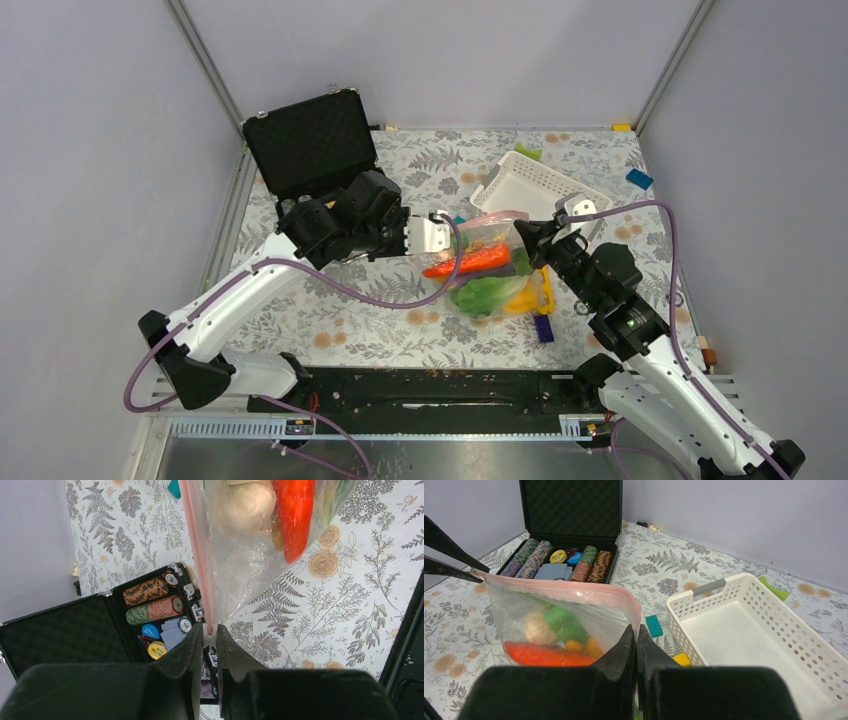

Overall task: Place the food in the zip-top bag and seal the zipper
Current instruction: Zip the zipper food storage bag at the center of the board, then place the zipper food storage bag at the center of the board, then reset both arms

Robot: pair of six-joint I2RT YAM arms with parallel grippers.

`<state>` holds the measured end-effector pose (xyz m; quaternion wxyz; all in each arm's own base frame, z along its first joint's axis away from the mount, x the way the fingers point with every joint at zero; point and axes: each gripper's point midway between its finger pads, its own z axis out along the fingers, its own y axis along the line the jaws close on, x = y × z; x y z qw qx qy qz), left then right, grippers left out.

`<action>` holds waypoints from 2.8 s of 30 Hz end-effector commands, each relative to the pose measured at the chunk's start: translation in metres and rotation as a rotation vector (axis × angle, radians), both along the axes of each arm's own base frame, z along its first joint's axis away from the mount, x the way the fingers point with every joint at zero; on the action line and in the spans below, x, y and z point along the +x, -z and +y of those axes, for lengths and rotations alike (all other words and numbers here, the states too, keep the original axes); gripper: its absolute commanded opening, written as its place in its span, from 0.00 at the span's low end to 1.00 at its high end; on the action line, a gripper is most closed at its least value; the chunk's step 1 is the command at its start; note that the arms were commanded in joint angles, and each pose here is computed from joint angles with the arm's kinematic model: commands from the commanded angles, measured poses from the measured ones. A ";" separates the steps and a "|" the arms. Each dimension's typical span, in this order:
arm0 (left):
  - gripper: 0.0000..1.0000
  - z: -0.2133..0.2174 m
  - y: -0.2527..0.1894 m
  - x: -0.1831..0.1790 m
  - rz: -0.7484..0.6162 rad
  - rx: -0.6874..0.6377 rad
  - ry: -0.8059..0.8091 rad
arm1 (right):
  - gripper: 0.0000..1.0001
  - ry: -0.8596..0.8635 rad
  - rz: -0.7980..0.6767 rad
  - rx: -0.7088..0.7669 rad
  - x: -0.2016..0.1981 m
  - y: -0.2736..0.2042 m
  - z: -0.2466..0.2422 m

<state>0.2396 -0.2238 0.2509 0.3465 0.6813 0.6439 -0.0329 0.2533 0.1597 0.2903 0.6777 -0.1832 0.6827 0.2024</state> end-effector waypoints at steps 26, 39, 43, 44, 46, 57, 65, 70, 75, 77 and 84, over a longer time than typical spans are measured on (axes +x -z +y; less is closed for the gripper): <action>0.99 0.039 -0.287 0.069 -0.343 -1.080 -0.806 | 0.00 -0.202 -0.044 0.223 0.014 -0.060 0.050; 0.99 0.109 -0.129 0.126 0.198 -1.217 -1.441 | 0.00 -0.409 -0.053 0.051 -0.006 -0.056 0.083; 0.99 0.142 -0.098 0.110 0.124 -1.210 -1.605 | 0.00 -0.558 -0.007 0.007 -0.028 -0.030 0.123; 0.99 0.147 -0.095 0.105 0.104 -1.228 -1.624 | 0.00 -0.592 0.009 0.011 -0.033 -0.024 0.134; 0.99 0.157 -0.093 0.095 0.071 -1.261 -1.634 | 0.00 -0.703 0.086 0.067 -0.054 -0.013 0.161; 0.99 0.187 -0.075 0.062 -0.018 -1.236 -1.736 | 0.36 -0.998 0.399 0.167 -0.117 0.051 0.255; 0.99 0.191 -0.057 0.053 -0.014 -1.199 -1.762 | 1.00 -0.898 0.434 0.199 -0.103 0.034 0.240; 0.99 0.187 -0.050 0.060 0.009 -1.162 -1.760 | 1.00 -0.667 0.481 0.280 -0.048 0.010 0.189; 0.99 0.184 -0.034 0.066 0.025 -1.096 -1.770 | 1.00 -0.163 0.530 0.321 0.031 0.027 0.086; 0.99 0.184 -0.029 0.067 0.026 -1.077 -1.780 | 1.00 0.051 0.555 0.326 0.051 0.039 0.031; 0.99 0.189 -0.018 0.067 0.012 -1.060 -1.797 | 1.00 0.793 0.781 0.481 0.060 0.098 -0.168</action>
